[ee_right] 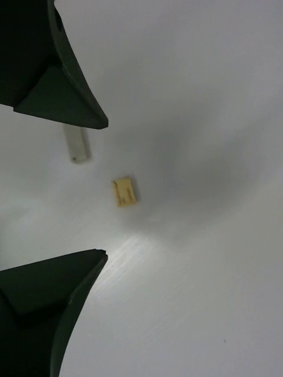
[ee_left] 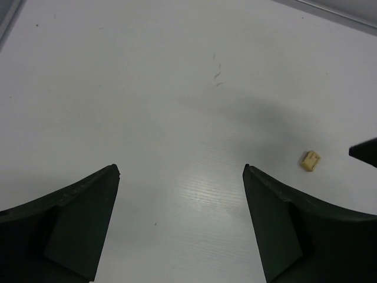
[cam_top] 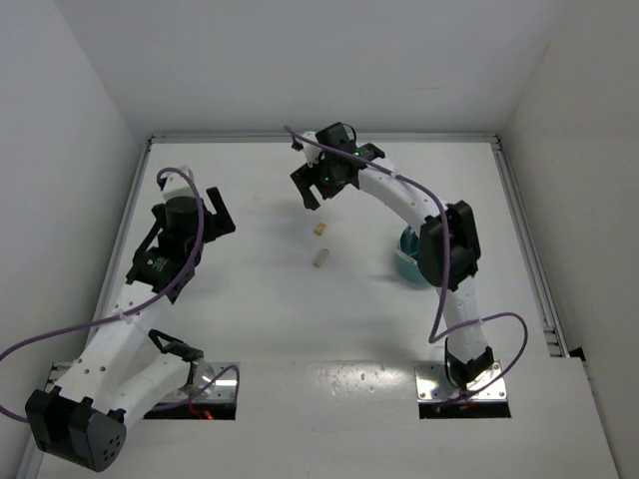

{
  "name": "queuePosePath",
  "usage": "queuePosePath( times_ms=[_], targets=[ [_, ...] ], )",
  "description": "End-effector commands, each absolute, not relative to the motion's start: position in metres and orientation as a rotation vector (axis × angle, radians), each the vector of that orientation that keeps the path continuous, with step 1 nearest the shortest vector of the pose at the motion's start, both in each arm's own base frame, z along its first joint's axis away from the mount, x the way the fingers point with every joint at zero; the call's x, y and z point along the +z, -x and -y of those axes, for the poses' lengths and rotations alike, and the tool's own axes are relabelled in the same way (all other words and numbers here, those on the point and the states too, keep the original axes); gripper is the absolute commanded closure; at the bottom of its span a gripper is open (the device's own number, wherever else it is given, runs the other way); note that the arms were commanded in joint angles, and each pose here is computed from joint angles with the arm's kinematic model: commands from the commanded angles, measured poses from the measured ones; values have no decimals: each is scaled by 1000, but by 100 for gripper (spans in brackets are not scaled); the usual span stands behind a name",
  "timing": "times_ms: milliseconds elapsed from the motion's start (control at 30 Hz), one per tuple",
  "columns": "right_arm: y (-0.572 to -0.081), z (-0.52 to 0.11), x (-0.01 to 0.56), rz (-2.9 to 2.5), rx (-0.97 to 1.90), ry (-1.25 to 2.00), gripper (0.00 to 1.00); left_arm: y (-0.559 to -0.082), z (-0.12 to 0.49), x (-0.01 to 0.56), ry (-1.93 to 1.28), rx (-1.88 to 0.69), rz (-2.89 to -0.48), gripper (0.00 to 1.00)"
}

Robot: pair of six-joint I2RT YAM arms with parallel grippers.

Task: Sort the stationery into containers
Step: Pick up the stationery from the center of the board.

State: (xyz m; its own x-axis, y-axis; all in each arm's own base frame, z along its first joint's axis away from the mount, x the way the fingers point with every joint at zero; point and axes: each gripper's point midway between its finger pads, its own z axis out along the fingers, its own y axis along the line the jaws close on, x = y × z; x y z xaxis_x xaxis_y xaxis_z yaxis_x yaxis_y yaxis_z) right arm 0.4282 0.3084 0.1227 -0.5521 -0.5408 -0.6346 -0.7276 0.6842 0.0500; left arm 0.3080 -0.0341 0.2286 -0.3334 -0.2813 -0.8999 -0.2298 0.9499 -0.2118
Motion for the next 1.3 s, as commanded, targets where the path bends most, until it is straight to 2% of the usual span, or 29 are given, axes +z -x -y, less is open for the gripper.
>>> queuePosePath(
  times_ms=[0, 133, 400, 867, 1033, 1200, 1233, 1267],
  targets=[
    [-461, -300, 115, -2342, 238, 856, 15, -306, 24, 226, 418, -11, -1914, 8],
    [-470, -296, 89, -2328, 163, 975, 13, -304, 28, 226, 392, -38, -1917, 8],
    [-446, -305, 52, -2325, 287, 1222, 26, -301, 32, 226, 358, -57, -1922, 8],
    [-433, -313, 10, -2395, 321, 1284, 30, -301, 37, 223, 338, -83, -1940, 8],
    [-434, -312, 1, -2413, 311, 1275, 34, -302, 39, 220, 323, -82, -1953, 8],
    [-429, -313, -5, -2429, 335, 1286, 42, -303, 41, 222, 317, -96, -1947, 8],
    [-428, -314, -5, -2427, 349, 1289, 46, -303, 42, 222, 312, -105, -1949, 8],
    [-425, -312, -10, -2446, 348, 1296, 56, -303, 42, 222, 312, -105, -1949, 8]
  ],
)
